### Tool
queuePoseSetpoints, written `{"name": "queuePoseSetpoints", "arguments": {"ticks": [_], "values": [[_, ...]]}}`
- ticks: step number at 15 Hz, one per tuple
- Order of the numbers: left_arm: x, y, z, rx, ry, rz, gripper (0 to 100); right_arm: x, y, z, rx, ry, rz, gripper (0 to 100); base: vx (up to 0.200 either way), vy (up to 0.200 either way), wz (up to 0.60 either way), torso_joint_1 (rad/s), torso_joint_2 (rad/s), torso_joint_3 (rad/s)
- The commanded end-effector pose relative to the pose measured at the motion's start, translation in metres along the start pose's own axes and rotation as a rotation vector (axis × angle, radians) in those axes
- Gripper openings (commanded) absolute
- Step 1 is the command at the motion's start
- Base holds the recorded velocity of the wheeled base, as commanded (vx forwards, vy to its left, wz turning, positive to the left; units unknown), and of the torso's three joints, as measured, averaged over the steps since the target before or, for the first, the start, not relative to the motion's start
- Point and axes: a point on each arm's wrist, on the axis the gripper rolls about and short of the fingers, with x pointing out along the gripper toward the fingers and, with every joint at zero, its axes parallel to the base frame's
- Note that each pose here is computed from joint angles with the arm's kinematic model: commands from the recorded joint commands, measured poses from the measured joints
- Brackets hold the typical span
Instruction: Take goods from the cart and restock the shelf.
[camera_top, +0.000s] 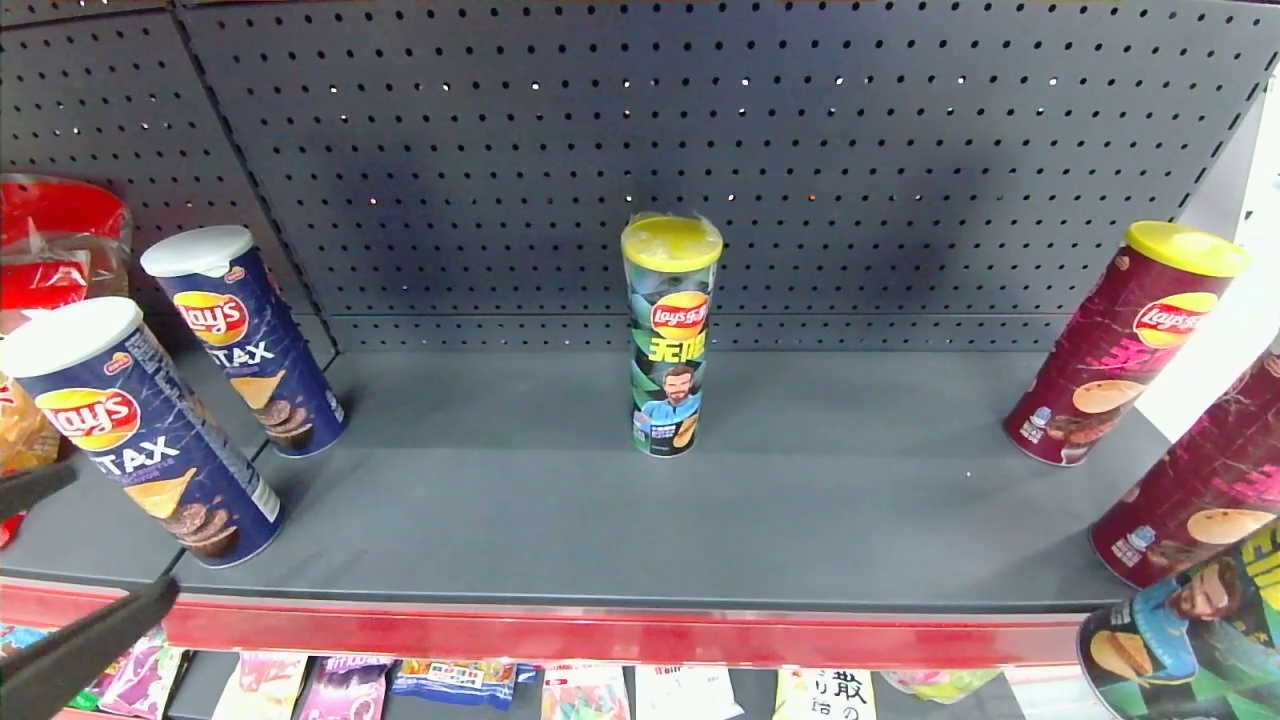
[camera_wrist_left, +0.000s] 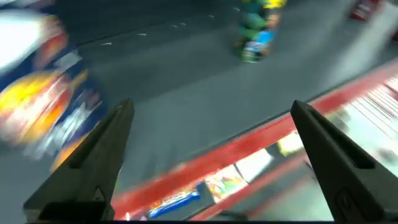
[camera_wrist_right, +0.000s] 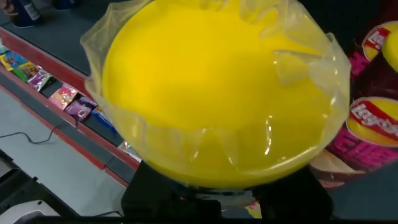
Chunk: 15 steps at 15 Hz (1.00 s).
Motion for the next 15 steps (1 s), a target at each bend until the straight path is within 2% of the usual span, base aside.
{"name": "queuePoseSetpoints", "arguments": {"ticks": [1,3,5,7,8,10,14,15], "values": [[0.101,0.010,0.022,0.014,0.141,-0.266,100,0.018,-0.003,0.007,0.006,0.048,0.051,0,0.000,0.000,0.00,0.000,0.00,0.000],[0.131,0.003,0.024,0.010,0.181,-0.331,100,0.020,-0.003,0.007,0.006,0.055,0.066,0,0.000,0.000,0.00,0.000,0.00,0.000],[0.159,0.001,0.029,0.010,0.198,-0.368,100,0.020,-0.002,0.004,0.009,0.062,0.067,0,0.000,0.000,0.00,0.000,0.00,0.000],[0.190,-0.009,0.034,0.019,0.210,-0.421,100,0.019,-0.002,0.004,0.012,0.060,0.063,0,0.000,0.000,0.00,0.000,0.00,0.000],[0.204,-0.010,0.035,0.020,0.219,-0.428,100,0.018,-0.002,0.004,0.011,0.057,0.063,0,0.000,0.000,0.00,0.000,0.00,0.000],[0.244,-0.007,0.039,0.031,0.209,-0.423,100,0.018,-0.002,0.004,0.013,0.055,0.061,0,0.000,0.000,0.00,0.000,0.00,0.000],[0.276,-0.007,0.045,0.040,0.180,-0.417,100,0.018,-0.002,0.004,0.013,0.055,0.061,0,0.000,0.000,0.00,0.000,0.00,0.000],[0.288,-0.011,0.046,0.045,0.174,-0.426,100,0.018,-0.002,0.003,0.013,0.057,0.061,0,0.000,0.000,0.00,0.000,0.00,0.000]]}}
